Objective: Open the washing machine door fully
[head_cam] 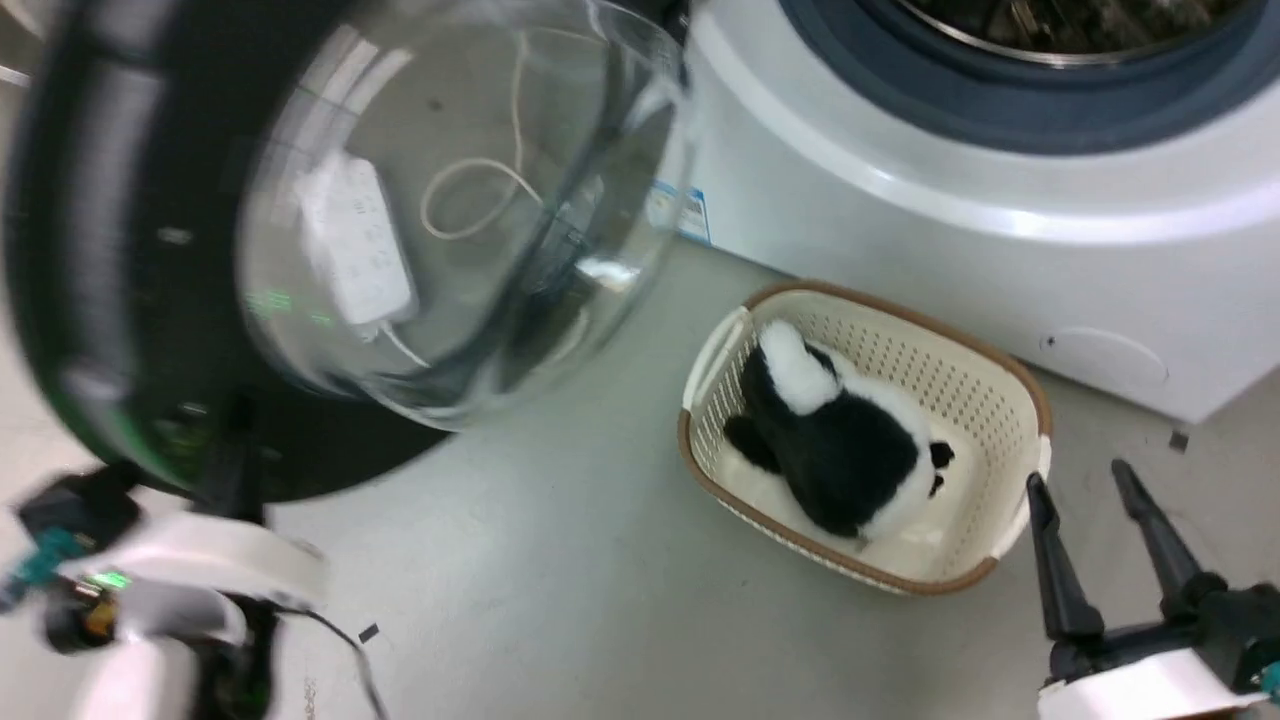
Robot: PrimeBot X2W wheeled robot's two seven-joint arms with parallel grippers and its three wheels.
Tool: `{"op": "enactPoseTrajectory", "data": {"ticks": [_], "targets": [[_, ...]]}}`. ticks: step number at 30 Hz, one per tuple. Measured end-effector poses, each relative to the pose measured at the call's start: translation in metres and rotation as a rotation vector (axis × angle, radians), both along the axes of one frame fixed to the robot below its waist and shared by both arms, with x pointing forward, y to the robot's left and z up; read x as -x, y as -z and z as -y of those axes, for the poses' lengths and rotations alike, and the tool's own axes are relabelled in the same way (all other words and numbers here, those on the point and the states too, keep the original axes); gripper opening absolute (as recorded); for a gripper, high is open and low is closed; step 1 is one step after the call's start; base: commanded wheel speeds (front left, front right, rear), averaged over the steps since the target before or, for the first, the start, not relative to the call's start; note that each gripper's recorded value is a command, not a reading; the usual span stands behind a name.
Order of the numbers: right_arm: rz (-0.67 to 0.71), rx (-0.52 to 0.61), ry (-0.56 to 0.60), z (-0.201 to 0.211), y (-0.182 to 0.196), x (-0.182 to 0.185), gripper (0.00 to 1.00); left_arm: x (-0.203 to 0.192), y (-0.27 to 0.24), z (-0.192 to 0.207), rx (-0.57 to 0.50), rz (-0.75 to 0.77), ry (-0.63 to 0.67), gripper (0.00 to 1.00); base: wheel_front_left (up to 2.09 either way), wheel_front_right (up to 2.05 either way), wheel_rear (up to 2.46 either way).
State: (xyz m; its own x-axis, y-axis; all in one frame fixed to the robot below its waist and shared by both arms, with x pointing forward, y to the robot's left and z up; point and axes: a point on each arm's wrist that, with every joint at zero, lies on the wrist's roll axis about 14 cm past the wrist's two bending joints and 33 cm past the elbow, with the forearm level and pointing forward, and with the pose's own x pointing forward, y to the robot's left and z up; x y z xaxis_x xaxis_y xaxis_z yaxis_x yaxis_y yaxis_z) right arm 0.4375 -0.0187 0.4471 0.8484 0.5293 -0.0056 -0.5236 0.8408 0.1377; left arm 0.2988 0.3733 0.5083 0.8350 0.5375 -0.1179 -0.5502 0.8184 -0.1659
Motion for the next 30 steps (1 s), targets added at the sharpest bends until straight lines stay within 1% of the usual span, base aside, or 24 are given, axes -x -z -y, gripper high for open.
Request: {"op": "enactPoseTrajectory", "data": {"ticks": [5,9,12,15,21,24,26,30], "targets": [[-0.004,0.025,0.034,0.018,0.01,-0.011,1.0,-0.01,-0.004,-0.053,-0.073,-0.061,-0.072,0.0,0.0,0.0,0.0],[-0.017,0.033,0.076,0.034,0.015,-0.014,1.0,-0.017,-0.008,-0.086,-0.102,-0.086,-0.121,0.0,0.0,0.0,0.0],[-0.026,0.038,0.088,0.04,0.019,-0.013,1.0,-0.021,-0.01,-0.104,-0.125,-0.098,-0.145,0.0,0.0,0.0,0.0],[-0.023,0.039,0.102,0.044,0.018,-0.014,1.0,-0.025,-0.011,-0.112,-0.142,-0.097,-0.147,0.0,0.0,0.0,0.0],[0.01,0.036,0.115,0.047,0.004,-0.014,1.0,-0.028,-0.012,-0.105,-0.173,-0.058,-0.106,0.0,0.0,0.0,0.0],[0.037,0.029,0.133,0.049,-0.008,-0.012,1.0,-0.034,-0.027,-0.092,-0.218,0.015,-0.067,0.0,0.0,0.0,0.0],[0.059,0.023,0.143,0.05,-0.018,-0.012,1.0,-0.043,-0.043,-0.074,-0.257,0.082,-0.023,0.0,0.0,0.0,0.0],[0.116,0.026,0.158,0.052,-0.041,-0.006,1.0,-0.051,-0.063,-0.025,-0.267,0.2,0.068,0.0,0.0,0.0,0.0]]}}
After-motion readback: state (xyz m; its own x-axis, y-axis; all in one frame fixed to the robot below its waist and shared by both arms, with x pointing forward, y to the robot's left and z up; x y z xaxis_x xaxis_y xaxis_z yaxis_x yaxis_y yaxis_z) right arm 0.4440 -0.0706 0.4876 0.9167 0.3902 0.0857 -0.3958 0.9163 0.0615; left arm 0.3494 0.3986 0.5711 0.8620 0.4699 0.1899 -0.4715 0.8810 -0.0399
